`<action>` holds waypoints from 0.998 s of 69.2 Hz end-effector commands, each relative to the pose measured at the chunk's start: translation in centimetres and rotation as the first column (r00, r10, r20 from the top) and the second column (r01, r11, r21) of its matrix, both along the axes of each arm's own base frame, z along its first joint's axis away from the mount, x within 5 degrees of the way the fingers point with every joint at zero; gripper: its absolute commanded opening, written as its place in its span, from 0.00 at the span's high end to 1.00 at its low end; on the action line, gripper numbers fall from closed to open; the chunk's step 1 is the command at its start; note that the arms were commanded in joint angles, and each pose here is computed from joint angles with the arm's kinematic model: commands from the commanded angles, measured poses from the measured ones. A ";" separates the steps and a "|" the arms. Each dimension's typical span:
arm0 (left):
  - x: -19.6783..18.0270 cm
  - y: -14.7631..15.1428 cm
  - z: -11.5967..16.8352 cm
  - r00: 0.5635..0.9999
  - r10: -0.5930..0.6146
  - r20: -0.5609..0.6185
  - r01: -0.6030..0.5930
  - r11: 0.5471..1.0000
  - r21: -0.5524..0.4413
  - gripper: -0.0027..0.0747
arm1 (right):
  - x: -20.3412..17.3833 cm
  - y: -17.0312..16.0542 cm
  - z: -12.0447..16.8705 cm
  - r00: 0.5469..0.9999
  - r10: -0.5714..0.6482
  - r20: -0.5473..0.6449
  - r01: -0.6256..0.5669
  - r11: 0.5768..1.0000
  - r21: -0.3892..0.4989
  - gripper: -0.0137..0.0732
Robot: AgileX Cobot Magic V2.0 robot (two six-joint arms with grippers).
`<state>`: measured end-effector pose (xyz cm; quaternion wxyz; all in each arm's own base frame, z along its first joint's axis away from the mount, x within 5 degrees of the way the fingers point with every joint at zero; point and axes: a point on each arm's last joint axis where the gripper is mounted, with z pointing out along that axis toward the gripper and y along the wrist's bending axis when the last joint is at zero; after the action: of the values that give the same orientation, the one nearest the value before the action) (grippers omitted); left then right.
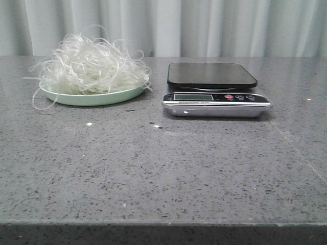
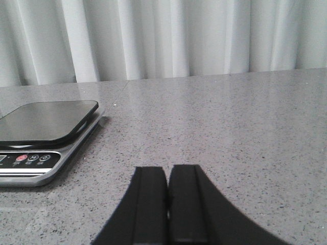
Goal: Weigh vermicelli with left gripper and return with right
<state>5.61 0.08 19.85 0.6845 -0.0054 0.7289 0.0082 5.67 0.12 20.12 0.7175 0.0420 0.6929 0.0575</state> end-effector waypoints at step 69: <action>-0.7 0.2 3.8 0.902 0.026 0.430 -0.027 1.000 -0.004 0.79 | -0.2 -0.1 1.2 0.994 -0.015 0.111 0.015 1.000 0.005 0.67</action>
<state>5.57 0.17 21.44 0.7455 -0.0088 0.6663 0.0117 5.67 0.12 20.12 0.7175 0.0420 0.6929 0.0575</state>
